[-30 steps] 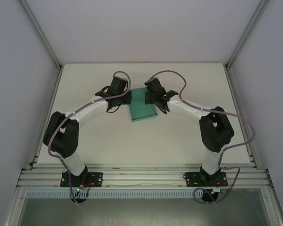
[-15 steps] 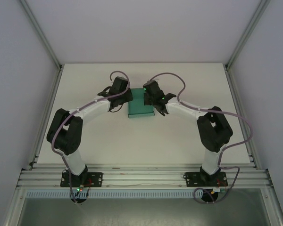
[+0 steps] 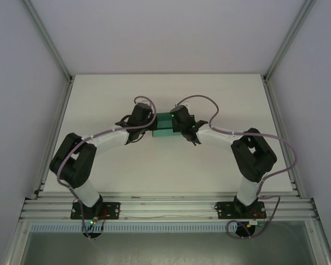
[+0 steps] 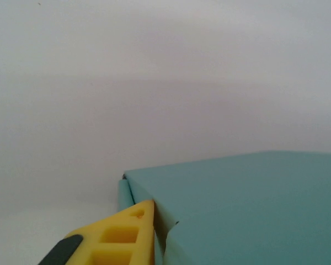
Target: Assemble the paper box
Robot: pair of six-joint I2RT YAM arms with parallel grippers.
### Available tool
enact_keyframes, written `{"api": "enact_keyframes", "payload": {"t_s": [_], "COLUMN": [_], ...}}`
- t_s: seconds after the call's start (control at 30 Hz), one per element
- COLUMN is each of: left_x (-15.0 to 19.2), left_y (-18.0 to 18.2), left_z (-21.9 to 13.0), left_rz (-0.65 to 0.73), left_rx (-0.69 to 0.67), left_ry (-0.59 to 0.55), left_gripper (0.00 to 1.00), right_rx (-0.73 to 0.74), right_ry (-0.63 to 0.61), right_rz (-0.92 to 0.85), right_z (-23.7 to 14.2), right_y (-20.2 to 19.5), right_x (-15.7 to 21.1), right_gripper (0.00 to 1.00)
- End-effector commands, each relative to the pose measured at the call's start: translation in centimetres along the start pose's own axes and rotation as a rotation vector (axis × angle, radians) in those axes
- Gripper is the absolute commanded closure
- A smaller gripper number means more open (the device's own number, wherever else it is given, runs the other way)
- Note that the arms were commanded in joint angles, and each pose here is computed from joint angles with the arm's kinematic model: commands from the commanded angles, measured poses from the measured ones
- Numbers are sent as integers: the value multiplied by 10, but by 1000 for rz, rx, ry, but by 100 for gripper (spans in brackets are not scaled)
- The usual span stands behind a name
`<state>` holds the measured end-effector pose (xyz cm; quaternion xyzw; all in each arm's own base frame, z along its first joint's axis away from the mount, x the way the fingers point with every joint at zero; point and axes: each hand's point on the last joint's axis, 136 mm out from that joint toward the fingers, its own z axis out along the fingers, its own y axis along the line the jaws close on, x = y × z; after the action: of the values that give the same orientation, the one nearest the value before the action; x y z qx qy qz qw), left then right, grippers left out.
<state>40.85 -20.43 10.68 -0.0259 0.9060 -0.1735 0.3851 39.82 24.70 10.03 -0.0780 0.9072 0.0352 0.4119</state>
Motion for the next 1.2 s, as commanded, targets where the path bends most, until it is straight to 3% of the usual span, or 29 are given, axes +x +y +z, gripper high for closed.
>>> {"api": "enact_keyframes", "payload": {"t_s": [0.0, 0.1, 0.2, 0.33, 0.4, 0.6, 0.77, 0.97, 1.17], "left_x": [11, 14, 10, 1, -5, -20, -39, -37, -16], "left_y": [-40, -39, -40, -43, -36, -10, 22, 40, 29], "left_z": [-14, -18, -27, -49, -60, -96, -118, -83, -50], "left_rz": [43, 43, 47, 62, 68, 46, -100, -335, -394], "left_rx": [193, 195, 191, 206, 166, 4, -145, -26, 108], "left_ry": [2, 9, 13, -8, -25, -47, -96, 5, 114], "left_gripper": [76, 69, 53, 23, 0, 0, 0, 0, 4], "right_rx": [-90, -93, -70, -39, -26, -17, -24, -22, -2], "right_ry": [23, 2, -11, -8, -15, -43, -87, -120, -133], "right_rz": [-87, -145, -214, -246, -246, -220, -205, -214, -227], "right_z": [-6, -12, -16, -18, -19, -19, -21, -24, -26], "right_y": [22, 23, 24, 23, 23, 23, 24, 26, 27], "right_x": [27, 35, 42, 48, 49, 48, 47, 46, 48], "right_gripper": [97, 97, 97, 96, 96, 96, 93, 90, 86]}}
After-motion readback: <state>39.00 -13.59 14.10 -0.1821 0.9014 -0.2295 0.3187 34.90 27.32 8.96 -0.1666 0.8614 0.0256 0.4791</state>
